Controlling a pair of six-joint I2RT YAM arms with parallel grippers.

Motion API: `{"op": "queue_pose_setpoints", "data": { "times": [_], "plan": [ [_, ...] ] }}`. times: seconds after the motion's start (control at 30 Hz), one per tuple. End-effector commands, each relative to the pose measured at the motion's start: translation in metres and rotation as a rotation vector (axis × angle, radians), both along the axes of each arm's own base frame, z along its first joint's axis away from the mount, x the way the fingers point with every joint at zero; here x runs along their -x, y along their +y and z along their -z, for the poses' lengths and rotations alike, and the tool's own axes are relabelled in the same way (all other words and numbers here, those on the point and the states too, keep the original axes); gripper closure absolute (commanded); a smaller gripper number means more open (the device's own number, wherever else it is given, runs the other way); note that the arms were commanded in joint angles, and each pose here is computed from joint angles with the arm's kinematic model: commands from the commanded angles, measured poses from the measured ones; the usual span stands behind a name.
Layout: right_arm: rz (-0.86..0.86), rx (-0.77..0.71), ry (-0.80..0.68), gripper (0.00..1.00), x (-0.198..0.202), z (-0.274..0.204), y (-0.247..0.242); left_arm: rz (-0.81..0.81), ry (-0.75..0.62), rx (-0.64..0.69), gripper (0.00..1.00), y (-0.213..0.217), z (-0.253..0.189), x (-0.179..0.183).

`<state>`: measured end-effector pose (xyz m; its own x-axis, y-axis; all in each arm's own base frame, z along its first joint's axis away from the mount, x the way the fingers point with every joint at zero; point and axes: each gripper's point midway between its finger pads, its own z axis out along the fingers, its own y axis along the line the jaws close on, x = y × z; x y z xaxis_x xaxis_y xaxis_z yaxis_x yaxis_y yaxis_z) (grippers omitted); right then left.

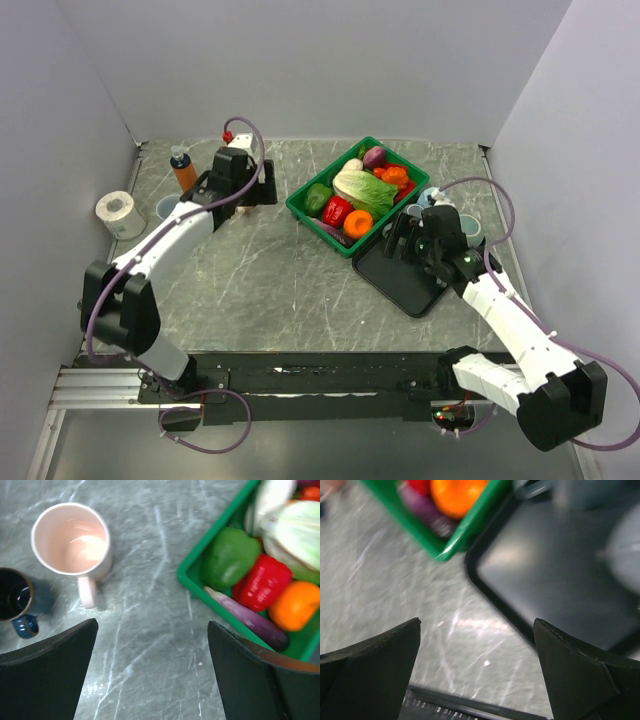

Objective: Turn the mug right side up

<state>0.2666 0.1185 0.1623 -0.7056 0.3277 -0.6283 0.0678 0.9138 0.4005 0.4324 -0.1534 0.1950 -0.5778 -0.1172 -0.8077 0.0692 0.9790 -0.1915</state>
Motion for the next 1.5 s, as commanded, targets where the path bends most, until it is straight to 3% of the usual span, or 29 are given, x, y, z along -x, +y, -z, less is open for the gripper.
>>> {"op": "queue_pose_setpoints", "data": {
  "times": [0.0,0.33,0.7,0.93,1.03,1.2,1.47],
  "plan": [
    [0.229,0.198,-0.016,0.01,-0.014,-0.012,-0.054,0.108,-0.102,-0.019,0.04,-0.006,-0.011,0.012],
    [0.551,0.397,0.116,0.00,-0.012,0.014,-0.121,0.252,-0.175,0.106,0.04,-0.035,-0.058,0.038],
    [0.572,0.306,0.197,0.00,-0.007,0.068,-0.126,0.290,-0.194,0.141,0.04,-0.040,-0.067,0.047],
    [0.456,0.216,0.167,0.02,-0.024,0.087,-0.114,0.285,-0.187,0.139,0.04,-0.040,-0.064,0.046],
    [0.432,0.208,0.182,0.06,-0.026,0.092,-0.111,0.284,-0.182,0.139,0.04,-0.040,-0.062,0.046],
    [0.412,0.247,0.211,0.28,-0.030,0.094,-0.113,0.288,-0.178,0.140,0.04,-0.041,-0.061,0.046],
    [0.424,0.277,0.220,0.37,-0.031,0.090,-0.118,0.286,-0.173,0.136,0.04,-0.041,-0.059,0.045]
  ]
}}
